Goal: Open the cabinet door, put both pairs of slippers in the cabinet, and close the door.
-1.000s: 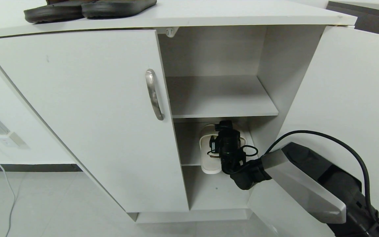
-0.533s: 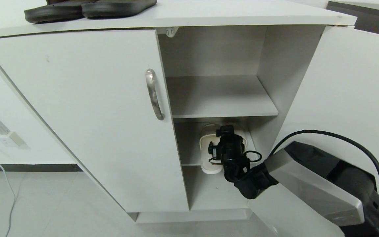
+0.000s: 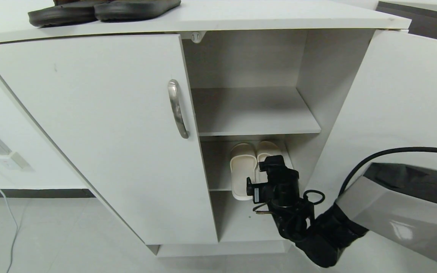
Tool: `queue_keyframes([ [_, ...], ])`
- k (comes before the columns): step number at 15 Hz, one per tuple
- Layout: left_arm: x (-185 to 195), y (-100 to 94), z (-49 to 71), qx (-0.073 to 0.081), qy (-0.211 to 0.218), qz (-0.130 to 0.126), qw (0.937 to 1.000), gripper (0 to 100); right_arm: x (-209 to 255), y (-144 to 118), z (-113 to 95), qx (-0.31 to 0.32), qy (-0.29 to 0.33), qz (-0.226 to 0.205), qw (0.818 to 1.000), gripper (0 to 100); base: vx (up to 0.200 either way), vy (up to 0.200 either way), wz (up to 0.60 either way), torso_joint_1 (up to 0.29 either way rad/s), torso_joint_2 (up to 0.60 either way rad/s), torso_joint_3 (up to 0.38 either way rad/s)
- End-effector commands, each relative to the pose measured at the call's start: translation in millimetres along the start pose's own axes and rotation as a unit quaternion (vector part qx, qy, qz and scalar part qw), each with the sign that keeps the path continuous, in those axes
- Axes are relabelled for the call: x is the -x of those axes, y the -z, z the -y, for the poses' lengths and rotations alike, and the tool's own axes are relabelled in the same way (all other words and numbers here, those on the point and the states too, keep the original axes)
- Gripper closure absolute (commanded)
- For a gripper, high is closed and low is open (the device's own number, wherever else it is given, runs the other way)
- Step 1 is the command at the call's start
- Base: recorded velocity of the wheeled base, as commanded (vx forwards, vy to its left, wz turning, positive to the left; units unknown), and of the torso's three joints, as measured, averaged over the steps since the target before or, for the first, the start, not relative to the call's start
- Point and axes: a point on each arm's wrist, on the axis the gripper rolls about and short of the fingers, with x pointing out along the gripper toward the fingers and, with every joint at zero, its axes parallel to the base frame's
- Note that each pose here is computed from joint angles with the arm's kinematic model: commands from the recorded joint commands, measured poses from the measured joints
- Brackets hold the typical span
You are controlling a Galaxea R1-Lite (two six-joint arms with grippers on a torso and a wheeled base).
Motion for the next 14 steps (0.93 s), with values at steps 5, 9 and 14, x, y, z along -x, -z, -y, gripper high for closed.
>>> queue_keyframes([
  [5, -0.1, 0.0, 0.0, 0.001, 0.0, -0.001, 1.0, 100, 69.0, -18.6, 9.2, 0.002, -0.046, -0.008, 0.999, 0, 0.0, 0.0, 0.0, 0.0, 0.0, 0.0],
  [9, -0.1, 0.0, 0.0, 0.001, 0.0, -0.001, 1.0, 100, 68.6, -12.4, 6.3, 0.008, -0.046, -0.014, 0.999, 0, 0.0, 0.0, 0.0, 0.0, 0.0, 0.0],
  [14, -0.1, 0.0, 0.0, 0.001, 0.0, -0.001, 1.0, 100, 72.3, -7.9, 5.2, 0.012, -0.051, -0.018, 0.998, 0, -0.08, 0.0, 0.0, 0.002, 0.0, 0.0],
])
